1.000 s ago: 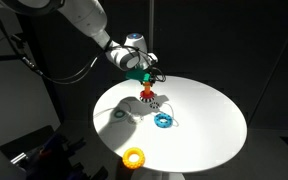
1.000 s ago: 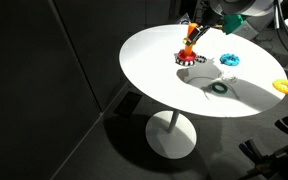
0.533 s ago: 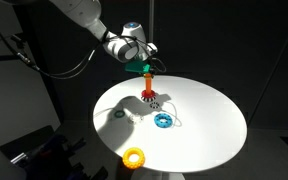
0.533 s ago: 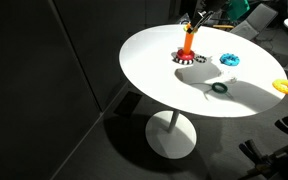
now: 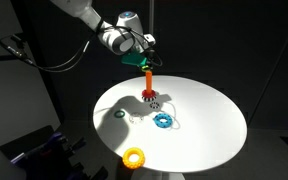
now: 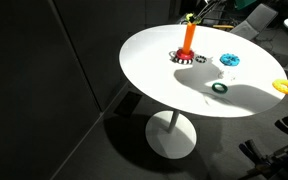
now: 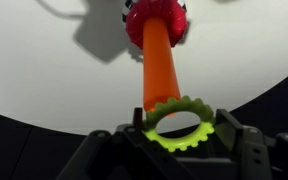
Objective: Remove the green ring from the orange rod and put it on the table
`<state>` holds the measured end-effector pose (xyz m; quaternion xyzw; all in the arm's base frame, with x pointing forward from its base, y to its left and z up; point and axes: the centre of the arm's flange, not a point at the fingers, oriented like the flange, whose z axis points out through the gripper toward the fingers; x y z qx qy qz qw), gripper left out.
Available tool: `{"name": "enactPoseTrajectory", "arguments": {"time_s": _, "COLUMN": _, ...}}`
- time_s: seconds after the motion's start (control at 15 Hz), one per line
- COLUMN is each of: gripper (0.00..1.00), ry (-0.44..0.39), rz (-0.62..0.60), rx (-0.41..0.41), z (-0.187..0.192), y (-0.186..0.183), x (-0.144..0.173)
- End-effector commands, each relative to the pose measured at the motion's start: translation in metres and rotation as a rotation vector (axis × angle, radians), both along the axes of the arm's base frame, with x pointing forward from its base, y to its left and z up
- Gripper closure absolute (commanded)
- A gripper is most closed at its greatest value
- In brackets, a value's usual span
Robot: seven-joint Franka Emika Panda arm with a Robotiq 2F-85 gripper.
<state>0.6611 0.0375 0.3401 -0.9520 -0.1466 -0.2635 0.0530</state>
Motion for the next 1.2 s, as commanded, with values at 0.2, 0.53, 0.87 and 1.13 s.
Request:
{"name": "enactPoseTrajectory", "arguments": {"time_s": 0.2, "gripper": 0.52, "ry": 0.023, "rz": 0.002, "rx": 0.044, "z": 0.013, "y": -0.025, "x": -0.041}}
{"name": "enactPoseTrajectory", "arguments": {"time_s": 0.53, "gripper": 0.52, "ry": 0.138, "rz": 0.010, "rx": 0.063, "z": -0.005, "y": -0.041, "x": -0.060}}
{"name": "enactPoseTrajectory", "arguments": {"time_s": 0.87, "gripper": 0.07, "ry": 0.217, "rz": -0.014, "rx": 0.053, "z": -0.015, "y": -0.056, "x": -0.066}}
{"name": "enactPoseTrajectory", "arguments": {"time_s": 1.13, "gripper": 0.00, "ry": 0.243, "rz": -0.023, "rx": 0.046, "z": -0.018, "y": -0.063, "x": -0.066}}
